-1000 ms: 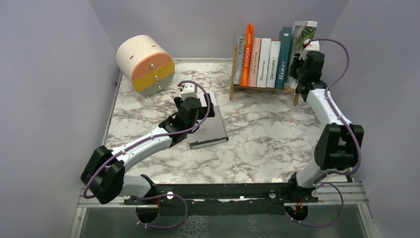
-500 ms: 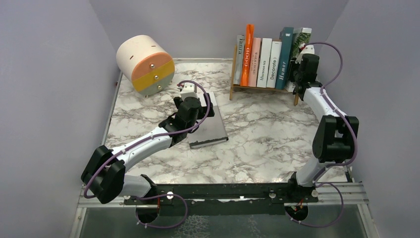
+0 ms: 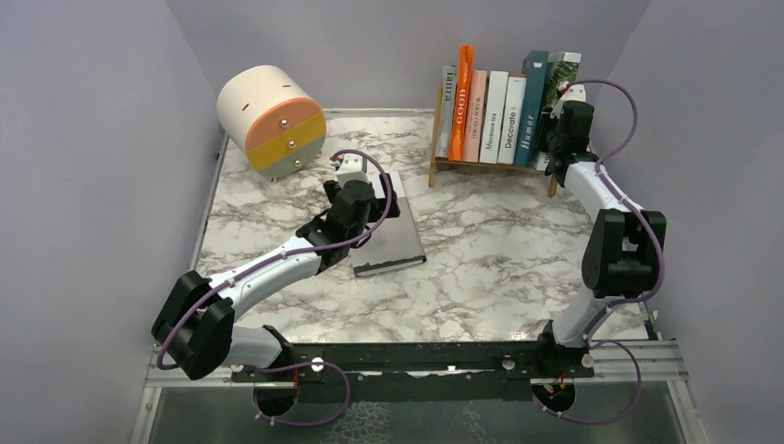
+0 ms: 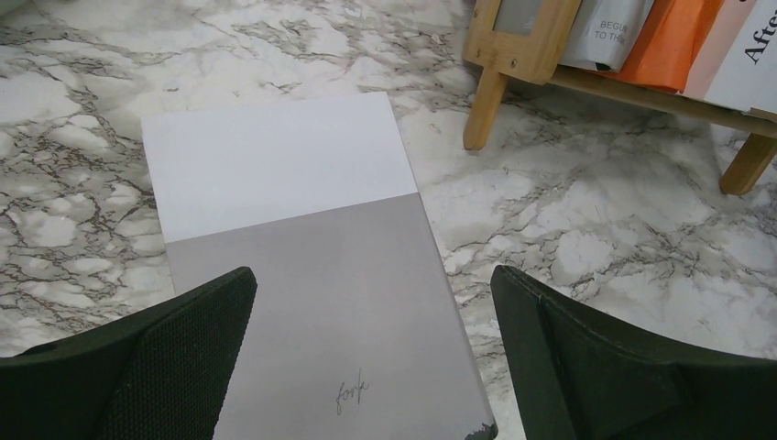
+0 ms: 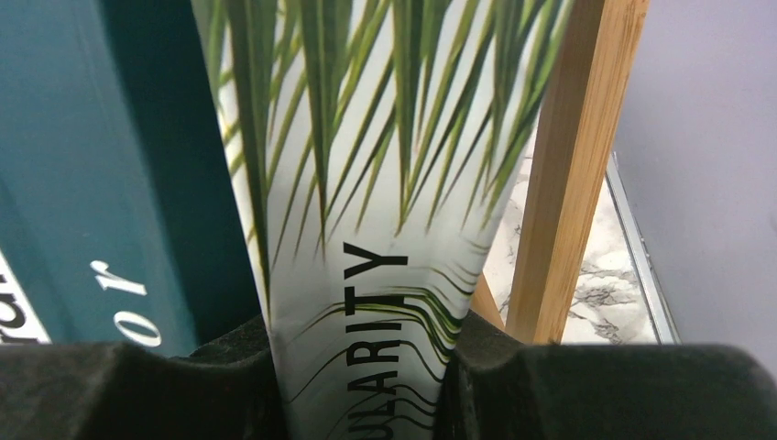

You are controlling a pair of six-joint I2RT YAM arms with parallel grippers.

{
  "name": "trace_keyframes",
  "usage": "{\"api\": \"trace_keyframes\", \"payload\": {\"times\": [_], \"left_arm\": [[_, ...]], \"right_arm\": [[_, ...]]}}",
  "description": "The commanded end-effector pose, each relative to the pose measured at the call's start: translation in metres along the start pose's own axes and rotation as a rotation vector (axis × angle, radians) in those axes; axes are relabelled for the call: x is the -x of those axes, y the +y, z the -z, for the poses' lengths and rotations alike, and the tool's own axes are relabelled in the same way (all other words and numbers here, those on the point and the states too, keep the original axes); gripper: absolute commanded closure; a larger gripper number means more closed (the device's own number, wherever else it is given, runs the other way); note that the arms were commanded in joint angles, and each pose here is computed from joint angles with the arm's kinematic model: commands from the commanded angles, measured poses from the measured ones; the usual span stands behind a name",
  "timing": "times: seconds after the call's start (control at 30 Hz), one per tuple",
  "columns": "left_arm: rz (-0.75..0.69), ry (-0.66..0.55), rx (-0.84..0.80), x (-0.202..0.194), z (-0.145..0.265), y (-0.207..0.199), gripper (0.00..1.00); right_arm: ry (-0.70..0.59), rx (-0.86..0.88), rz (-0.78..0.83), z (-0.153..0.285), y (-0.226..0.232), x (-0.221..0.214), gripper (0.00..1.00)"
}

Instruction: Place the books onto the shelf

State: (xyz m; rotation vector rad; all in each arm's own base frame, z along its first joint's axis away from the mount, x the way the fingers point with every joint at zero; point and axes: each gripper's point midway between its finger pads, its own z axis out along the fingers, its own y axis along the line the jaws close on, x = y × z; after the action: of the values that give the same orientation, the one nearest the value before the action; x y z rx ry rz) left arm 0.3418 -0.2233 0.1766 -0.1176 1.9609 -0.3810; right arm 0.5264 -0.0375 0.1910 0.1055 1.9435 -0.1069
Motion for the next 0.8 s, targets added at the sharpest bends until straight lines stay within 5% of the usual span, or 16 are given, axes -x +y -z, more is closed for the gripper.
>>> {"api": "trace_keyframes", "payload": {"times": [0.0,0.17,0.5,0.77], "left_arm": [[0.006,-0.013,-0.03,0.009,-0.002,-0.008,0.02],[0.009,-0.014,-0.03,0.009,-0.002,-0.007,0.02],[0.011,-0.018,-0.027,0.011,-0.002,-0.005,0.02],[0.014,-0.02,-0.034,0.011,-0.001,-0.005,0.02]], "right_arm": [[-0.028,0.029,-0.028,-0.011,0.008,0.008,0.99],[-0.027,0.038,-0.043,-0.013,0.01,0.009,0.93],[-0.058,0.047,-0.075,-0.002,0.012,0.025,0.51],[-0.092,0.041,-0.094,0.013,0.01,0.042,0.41]]}}
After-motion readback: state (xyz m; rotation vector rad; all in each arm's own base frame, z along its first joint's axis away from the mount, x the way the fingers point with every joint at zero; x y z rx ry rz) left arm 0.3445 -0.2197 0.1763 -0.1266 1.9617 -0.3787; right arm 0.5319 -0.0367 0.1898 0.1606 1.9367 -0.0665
